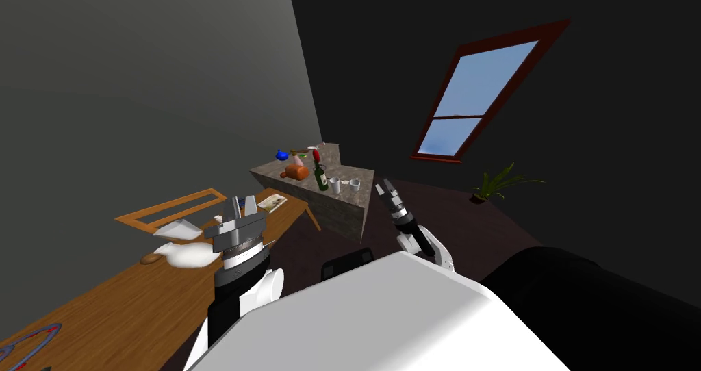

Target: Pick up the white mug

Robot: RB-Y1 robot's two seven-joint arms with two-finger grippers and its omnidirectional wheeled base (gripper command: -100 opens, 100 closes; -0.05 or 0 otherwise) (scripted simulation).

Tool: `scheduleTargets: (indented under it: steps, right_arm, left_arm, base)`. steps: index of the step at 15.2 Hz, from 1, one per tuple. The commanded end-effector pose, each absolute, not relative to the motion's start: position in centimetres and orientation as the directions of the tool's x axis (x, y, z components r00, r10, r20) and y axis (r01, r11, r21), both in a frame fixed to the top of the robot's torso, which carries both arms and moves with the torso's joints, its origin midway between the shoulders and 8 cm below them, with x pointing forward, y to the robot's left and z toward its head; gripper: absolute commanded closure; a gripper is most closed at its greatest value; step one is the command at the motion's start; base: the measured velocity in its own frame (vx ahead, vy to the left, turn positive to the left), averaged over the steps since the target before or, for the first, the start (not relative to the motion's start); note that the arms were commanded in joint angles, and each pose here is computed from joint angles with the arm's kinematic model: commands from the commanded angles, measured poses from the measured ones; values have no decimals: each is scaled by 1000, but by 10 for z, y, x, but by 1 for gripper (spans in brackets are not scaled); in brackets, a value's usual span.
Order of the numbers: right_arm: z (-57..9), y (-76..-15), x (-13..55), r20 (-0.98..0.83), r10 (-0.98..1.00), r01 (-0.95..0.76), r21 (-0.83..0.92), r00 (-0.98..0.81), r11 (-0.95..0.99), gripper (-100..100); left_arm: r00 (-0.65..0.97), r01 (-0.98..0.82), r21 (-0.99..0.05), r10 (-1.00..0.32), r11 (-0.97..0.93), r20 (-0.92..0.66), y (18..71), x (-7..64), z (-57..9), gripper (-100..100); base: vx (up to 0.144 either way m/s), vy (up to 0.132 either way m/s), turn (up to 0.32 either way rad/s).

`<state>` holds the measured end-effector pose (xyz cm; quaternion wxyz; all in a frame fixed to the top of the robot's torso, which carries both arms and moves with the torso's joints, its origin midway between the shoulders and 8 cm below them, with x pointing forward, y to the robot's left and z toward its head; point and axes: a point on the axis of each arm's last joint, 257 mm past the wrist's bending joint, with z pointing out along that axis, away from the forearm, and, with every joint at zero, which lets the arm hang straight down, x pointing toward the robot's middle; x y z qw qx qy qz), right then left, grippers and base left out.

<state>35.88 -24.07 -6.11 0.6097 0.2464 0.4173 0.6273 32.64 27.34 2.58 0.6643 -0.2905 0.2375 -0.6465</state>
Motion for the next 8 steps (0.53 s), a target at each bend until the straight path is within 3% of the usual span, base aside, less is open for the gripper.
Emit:
scheduleTargets:
  steps: [1, 8]
  right_arm:
    - [-74, -239, 361, -245, 956, -540, 833, -163, 121, -100]
    - [-103, -237, 364, -365, 901, -501, 840, -236, 209, -100]
  left_arm:
    - [51, 721, -693, -997, -5, 60, 273, 326, 26, 0]
    - [51, 721, -693, -997, -5, 60, 273, 326, 26, 0]
  base:
    - [-13, 76, 56]
    - [-14, 71, 61]
